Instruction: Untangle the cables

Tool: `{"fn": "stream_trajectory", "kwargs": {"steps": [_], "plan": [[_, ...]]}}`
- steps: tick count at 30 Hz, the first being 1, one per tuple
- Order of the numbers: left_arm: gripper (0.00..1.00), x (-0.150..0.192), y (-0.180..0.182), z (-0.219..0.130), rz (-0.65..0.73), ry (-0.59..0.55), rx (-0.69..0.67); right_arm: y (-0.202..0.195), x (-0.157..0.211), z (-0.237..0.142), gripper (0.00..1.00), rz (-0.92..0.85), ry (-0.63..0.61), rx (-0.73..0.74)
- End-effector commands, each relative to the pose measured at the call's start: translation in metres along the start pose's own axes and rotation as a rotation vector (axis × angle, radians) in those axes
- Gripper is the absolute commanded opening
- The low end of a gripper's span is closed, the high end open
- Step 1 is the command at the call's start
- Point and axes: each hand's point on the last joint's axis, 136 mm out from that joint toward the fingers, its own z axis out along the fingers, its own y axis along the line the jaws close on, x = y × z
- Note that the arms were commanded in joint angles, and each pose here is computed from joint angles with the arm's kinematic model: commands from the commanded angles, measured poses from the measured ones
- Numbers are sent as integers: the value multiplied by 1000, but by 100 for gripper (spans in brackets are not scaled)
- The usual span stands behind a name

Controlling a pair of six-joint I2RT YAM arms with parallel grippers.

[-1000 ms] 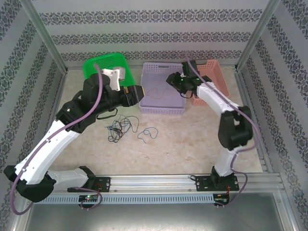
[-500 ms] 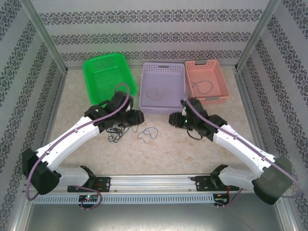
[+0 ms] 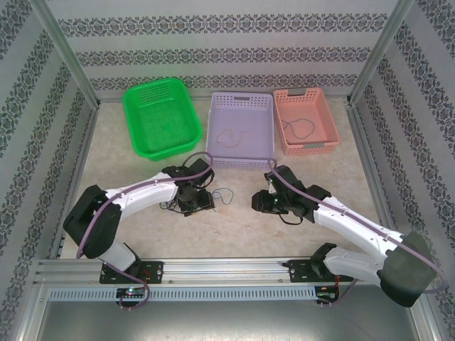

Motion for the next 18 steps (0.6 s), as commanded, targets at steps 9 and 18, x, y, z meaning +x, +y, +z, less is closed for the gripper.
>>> {"fn": "stream_trajectory", "kwargs": {"steps": [9,18], "plan": [[54,-14,-23,26,-129,-35,83,7,2,-5,33,12,-2,-43],[31,-15,-22,33,-144,-19,53,7,1,-3,32,13,6,-41]]}}
